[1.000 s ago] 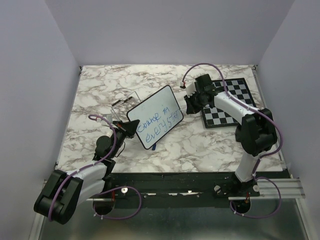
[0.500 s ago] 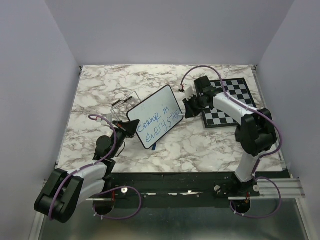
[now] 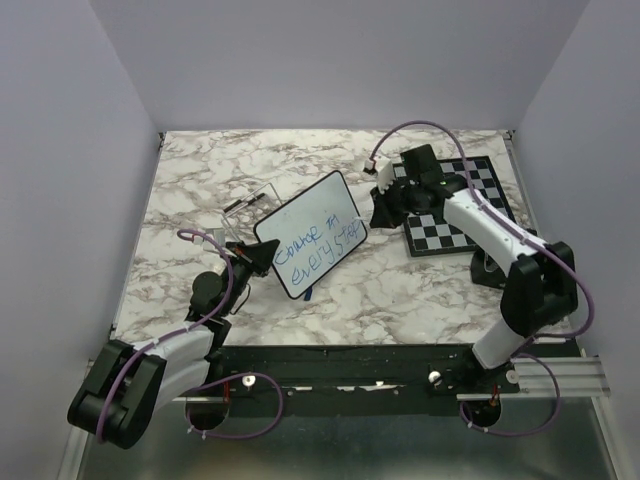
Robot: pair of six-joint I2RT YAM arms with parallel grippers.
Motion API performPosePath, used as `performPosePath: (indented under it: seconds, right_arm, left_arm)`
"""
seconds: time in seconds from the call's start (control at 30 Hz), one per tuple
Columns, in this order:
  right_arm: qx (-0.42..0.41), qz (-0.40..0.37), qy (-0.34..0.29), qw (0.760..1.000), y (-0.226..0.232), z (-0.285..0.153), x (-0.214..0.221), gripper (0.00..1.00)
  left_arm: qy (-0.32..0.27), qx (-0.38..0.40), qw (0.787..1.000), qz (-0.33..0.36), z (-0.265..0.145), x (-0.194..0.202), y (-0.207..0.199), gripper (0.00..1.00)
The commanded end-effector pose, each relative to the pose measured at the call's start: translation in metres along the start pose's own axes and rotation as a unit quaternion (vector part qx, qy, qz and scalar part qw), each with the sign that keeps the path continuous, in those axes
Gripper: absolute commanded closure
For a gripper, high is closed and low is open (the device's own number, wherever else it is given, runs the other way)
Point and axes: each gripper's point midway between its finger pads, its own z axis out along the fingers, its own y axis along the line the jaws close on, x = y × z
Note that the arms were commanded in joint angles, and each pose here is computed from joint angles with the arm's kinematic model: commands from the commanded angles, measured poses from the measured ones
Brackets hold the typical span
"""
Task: Write a sentence on the whiteboard
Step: Write a sentence on the whiteboard, then pick up the whiteboard from the center of the board.
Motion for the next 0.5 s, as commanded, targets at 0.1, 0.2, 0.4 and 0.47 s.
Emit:
performPosePath:
  seconds: [0.1, 0.2, 0.4, 0.47]
  right_arm:
    - [-0.046, -0.039, -0.105, 0.993, 0.035, -0.071, -0.027, 1.00]
    - [-0.056, -0.051, -0.134, 0.988, 0.045, -0.092, -0.029, 0.99]
    - [-0.050, -0.033, -0.174, 0.983, 0.037, -0.118, -0.030, 1.00]
    - [-0.052, -0.033, -0.183, 0.981, 0.038, -0.122, -0.030, 0.99]
  left_arm:
    - [0.023, 0.011, 0.999, 0.032, -0.008, 0.010, -0.001, 1.00]
    - [0.022, 0.006, 0.999, 0.042, -0.002, 0.004, -0.003, 1.00]
    - [0.009, 0.005, 0.997, 0.073, 0.011, -0.018, -0.014, 1.00]
    - [0.001, 0.009, 0.997, 0.078, 0.018, -0.029, -0.020, 1.00]
